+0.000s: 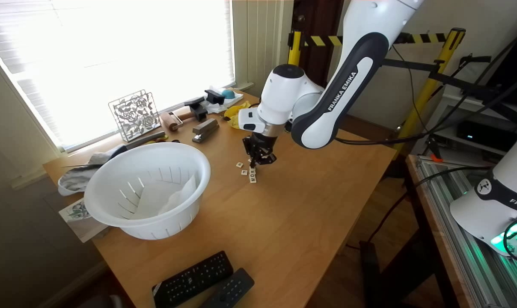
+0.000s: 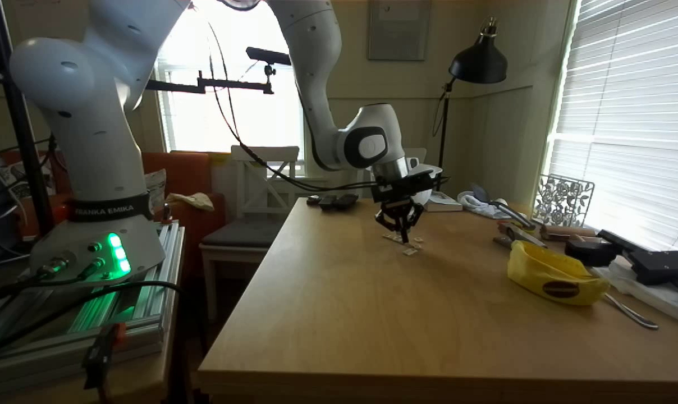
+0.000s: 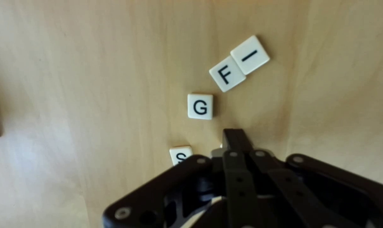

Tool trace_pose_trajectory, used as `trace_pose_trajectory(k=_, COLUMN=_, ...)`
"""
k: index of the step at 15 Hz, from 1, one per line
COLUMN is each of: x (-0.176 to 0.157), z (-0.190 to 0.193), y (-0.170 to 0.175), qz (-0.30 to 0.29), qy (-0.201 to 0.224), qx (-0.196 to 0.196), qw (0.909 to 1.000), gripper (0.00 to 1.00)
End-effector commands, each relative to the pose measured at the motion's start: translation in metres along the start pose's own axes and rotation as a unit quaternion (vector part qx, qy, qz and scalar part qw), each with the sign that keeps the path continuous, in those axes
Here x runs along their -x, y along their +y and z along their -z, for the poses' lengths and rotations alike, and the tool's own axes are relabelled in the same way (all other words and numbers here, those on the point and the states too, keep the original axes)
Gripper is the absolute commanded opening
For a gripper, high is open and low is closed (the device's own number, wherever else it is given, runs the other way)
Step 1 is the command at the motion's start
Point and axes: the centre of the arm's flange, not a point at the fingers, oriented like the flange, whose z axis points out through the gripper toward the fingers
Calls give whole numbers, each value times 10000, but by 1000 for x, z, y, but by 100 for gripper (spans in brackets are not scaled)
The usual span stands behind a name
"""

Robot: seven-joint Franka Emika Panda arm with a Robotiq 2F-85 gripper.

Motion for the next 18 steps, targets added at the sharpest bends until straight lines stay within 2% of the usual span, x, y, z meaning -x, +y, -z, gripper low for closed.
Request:
trace_pose_trajectory(k=1, x=-3, z=-12, y=-3, qz=-29, qy=16, qx=-48, qw=10000, gripper=0)
trace_pose_trajectory(k=18, x=-2, z=-9, y=-4, qz=-118, qy=-11, qx=6, qw=9999, gripper=0)
